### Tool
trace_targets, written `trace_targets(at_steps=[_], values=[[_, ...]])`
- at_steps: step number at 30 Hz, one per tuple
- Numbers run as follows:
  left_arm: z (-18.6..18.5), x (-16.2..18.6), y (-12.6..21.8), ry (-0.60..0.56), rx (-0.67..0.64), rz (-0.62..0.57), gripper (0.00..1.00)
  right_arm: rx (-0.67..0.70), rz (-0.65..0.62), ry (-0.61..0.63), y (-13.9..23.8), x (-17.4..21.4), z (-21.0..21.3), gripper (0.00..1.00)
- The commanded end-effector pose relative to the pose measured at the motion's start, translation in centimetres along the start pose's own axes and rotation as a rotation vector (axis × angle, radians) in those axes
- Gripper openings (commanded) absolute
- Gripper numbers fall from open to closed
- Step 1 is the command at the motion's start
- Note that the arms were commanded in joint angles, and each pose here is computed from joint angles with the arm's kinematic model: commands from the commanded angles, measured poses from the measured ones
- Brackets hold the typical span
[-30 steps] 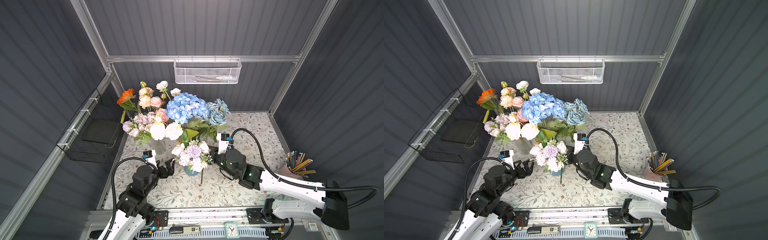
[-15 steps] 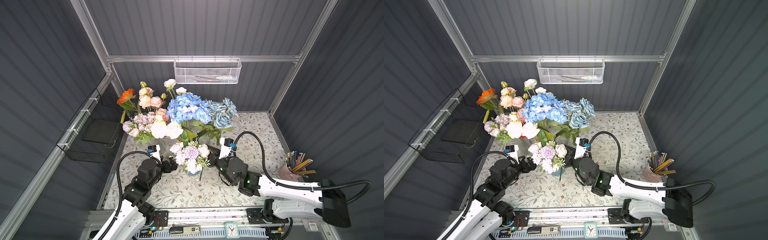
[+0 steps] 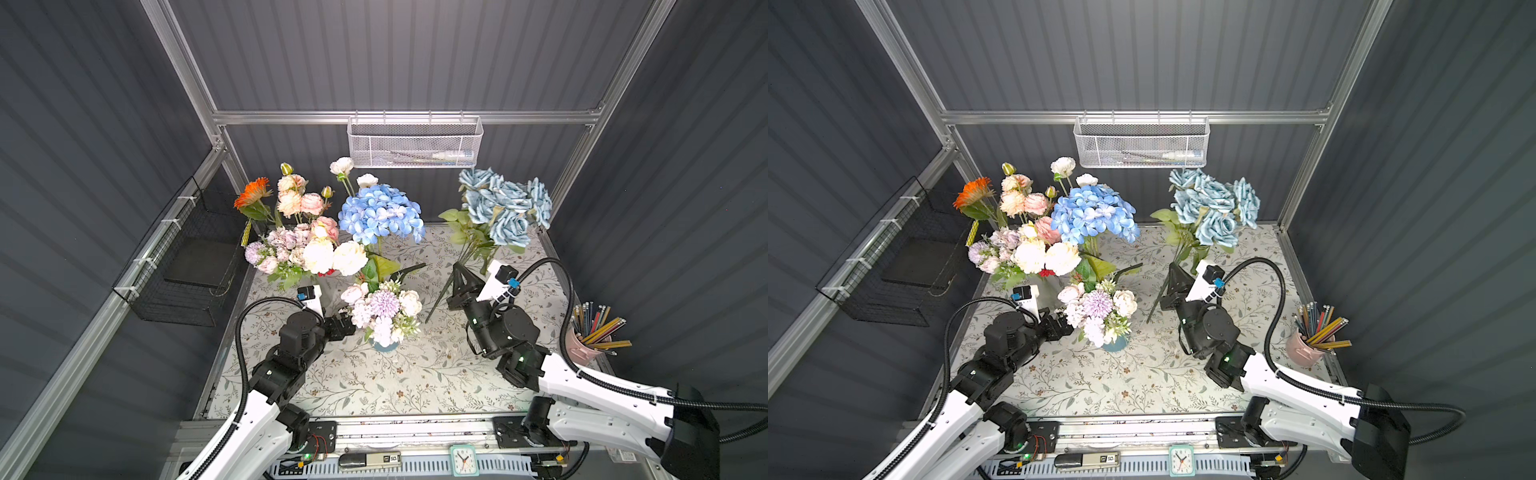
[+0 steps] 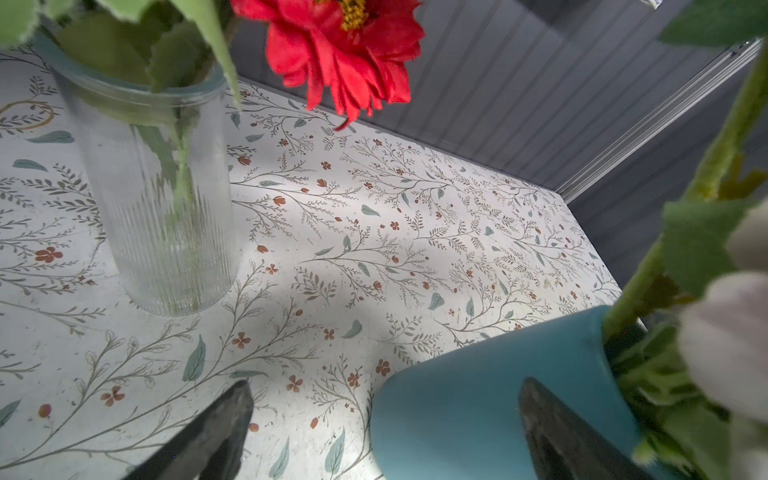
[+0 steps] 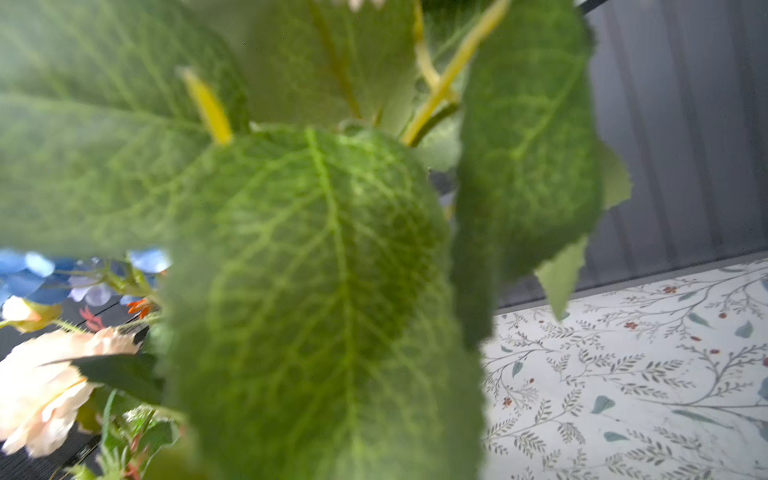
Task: Arrange the flowers into the vase
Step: 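Carry the pale blue roses over the teal vase with right gripper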
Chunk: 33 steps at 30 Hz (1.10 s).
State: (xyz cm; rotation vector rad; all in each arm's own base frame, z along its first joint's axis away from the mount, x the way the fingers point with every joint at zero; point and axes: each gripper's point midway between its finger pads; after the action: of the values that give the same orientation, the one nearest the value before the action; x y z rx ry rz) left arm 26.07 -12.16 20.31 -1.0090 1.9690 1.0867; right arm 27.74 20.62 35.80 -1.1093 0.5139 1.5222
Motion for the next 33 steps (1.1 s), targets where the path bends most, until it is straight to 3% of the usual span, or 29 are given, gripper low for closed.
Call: trace_targets(at_steps=[1,8,15,28,33], values=[[-1.4,-2.1,0.1,-0.011,0.032,-0.047,1.00,-0.063,-0.134,-0.007,-0.1,-3.0,1.3,0.00],[-1.3,-2.0,0.1,-0.045,0.025,-0.040,1.00,-0.158,-0.247,-0.177,0.1,-4.3,2.2,0.00],[-1.1,-2.2,0.0,-0.062,0.004,-0.035,1.00,-0.265,-0.277,-0.295,-0.2,-4.0,3.8,0.00],[-0.9,-1.5,-0.5,-0.054,0.006,-0.023,1.00,-0.349,-0.291,-0.331,0.3,-4.9,6.0,0.00],[-0.9,-1.4,-0.5,-0.042,0.010,-0.027,1.00,-0.326,-0.252,-0.275,-1.0,-2.5,6.4,0.00]])
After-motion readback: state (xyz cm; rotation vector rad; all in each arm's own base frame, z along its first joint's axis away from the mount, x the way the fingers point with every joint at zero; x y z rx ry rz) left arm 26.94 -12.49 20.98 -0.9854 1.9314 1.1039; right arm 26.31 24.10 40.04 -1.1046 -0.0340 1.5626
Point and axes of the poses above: each gripper's point midway between its finger pads, its own y axis back along the fingers, its own z axis along the line the jaws close on, x = y × z, and after that the axes turned 1 degree about y, right-handed
